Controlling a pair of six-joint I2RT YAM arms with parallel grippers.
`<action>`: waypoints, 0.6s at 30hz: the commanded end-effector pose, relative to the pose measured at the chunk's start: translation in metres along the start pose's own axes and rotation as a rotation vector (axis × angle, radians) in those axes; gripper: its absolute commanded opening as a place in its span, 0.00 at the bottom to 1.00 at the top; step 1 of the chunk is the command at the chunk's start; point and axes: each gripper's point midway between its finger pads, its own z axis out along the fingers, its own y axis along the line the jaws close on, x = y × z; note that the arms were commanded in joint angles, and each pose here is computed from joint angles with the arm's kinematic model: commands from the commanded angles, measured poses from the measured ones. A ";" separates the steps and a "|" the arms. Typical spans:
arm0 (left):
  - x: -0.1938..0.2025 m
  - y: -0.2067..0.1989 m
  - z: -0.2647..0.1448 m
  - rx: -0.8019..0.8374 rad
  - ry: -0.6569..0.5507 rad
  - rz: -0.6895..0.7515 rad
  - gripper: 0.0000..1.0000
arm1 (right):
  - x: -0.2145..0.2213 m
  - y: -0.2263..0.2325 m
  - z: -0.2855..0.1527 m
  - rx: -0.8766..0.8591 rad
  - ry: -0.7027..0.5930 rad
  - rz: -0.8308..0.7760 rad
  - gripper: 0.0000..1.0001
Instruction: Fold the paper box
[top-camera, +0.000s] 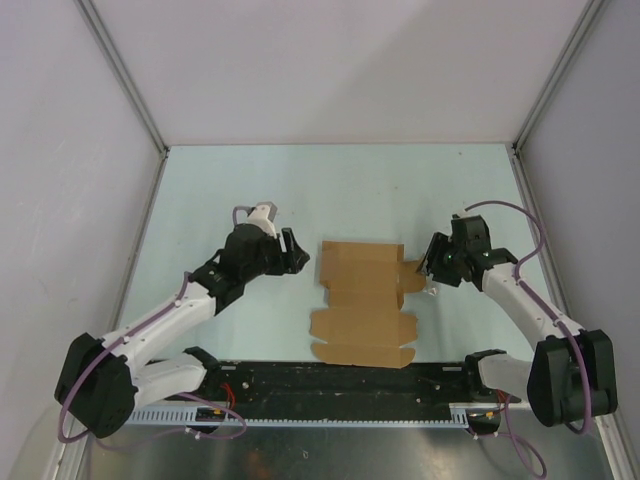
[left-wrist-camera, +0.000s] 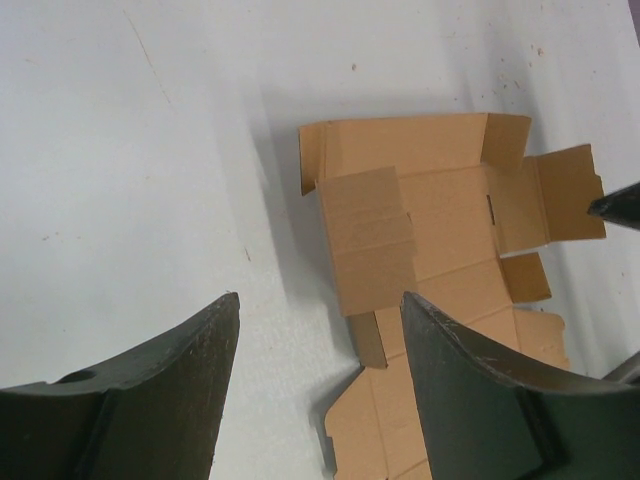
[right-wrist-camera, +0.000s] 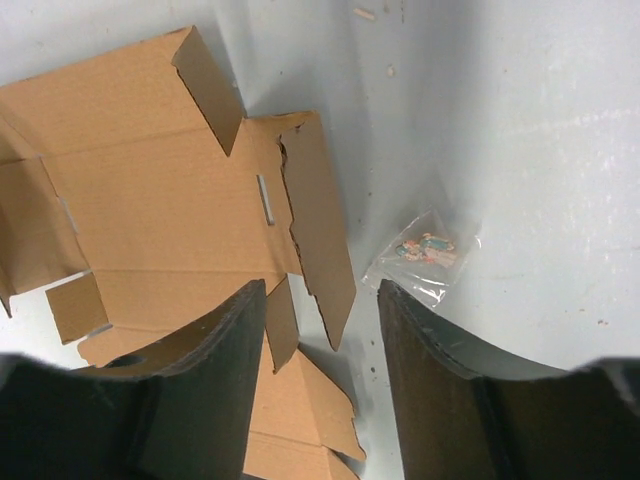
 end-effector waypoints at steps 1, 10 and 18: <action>0.005 -0.003 -0.006 0.033 0.001 -0.024 0.70 | -0.027 0.011 0.000 -0.036 -0.086 -0.057 0.50; 0.012 0.000 -0.008 0.035 0.010 -0.032 0.70 | -0.016 0.015 0.012 -0.024 -0.059 -0.068 0.20; 0.018 0.007 -0.004 0.008 0.024 -0.030 0.70 | 0.005 0.035 0.005 -0.048 -0.059 -0.095 0.17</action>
